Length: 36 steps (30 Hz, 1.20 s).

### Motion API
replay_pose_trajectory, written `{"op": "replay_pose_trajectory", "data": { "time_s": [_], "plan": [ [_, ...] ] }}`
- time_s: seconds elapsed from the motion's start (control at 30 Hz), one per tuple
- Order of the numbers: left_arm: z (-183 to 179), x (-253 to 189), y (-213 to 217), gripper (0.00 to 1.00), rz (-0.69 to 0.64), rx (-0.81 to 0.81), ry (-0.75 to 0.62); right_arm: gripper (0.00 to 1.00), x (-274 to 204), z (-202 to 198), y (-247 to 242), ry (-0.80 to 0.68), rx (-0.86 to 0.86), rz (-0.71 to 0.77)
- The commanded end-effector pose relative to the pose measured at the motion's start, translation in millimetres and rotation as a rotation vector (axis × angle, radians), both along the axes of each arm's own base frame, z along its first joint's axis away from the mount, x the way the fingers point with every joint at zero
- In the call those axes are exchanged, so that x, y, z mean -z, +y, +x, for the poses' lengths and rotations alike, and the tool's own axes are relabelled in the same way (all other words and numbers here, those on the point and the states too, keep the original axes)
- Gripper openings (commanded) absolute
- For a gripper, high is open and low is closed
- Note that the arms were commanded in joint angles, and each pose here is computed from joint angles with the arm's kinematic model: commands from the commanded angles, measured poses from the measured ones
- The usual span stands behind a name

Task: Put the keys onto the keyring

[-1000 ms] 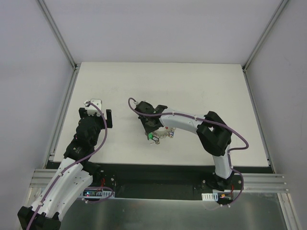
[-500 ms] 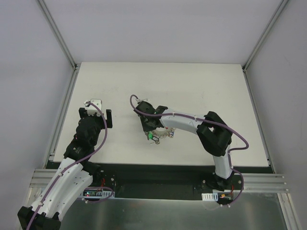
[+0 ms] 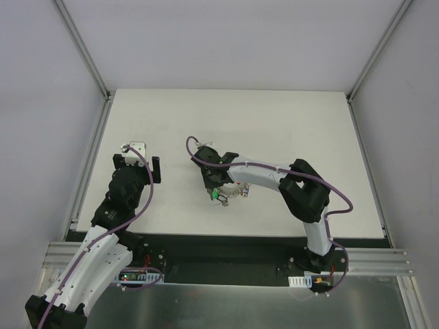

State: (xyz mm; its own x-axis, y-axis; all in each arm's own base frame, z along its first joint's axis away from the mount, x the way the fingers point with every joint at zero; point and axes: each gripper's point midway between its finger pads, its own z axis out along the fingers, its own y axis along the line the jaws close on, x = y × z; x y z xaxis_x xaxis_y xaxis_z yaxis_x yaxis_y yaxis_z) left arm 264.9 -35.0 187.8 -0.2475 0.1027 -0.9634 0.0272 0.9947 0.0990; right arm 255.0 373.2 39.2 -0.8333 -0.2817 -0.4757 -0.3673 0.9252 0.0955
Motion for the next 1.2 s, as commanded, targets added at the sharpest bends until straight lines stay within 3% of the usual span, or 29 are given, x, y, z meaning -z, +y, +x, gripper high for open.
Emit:
{"op": "replay_pose_trajectory", "data": {
  "time_s": [0.0,0.4,0.6,0.8,1.17],
  "plan": [
    [2.5,-7.3,-7.0,0.82,-0.008,0.031,-0.035,0.15,6.6,6.1,-2.2,-0.012,0.035,-0.014],
    [2.4,-7.7,-7.5,0.82,-0.010,0.034,-0.036,0.16,7.1,10.1,-5.5,-0.027,0.044,-0.034],
    [2.3,-7.7,-7.2,0.82,-0.010,0.033,-0.038,0.24,-12.7,14.6,-24.8,-0.077,0.058,-0.071],
    [2.1,-8.4,-7.6,0.83,-0.010,0.034,-0.039,0.29,-41.7,17.1,-12.0,-0.133,0.032,-0.036],
    [1.9,-9.2,-8.7,0.82,-0.012,0.037,-0.042,0.22,-28.9,16.4,9.2,-0.120,0.060,0.008]
  ]
}}
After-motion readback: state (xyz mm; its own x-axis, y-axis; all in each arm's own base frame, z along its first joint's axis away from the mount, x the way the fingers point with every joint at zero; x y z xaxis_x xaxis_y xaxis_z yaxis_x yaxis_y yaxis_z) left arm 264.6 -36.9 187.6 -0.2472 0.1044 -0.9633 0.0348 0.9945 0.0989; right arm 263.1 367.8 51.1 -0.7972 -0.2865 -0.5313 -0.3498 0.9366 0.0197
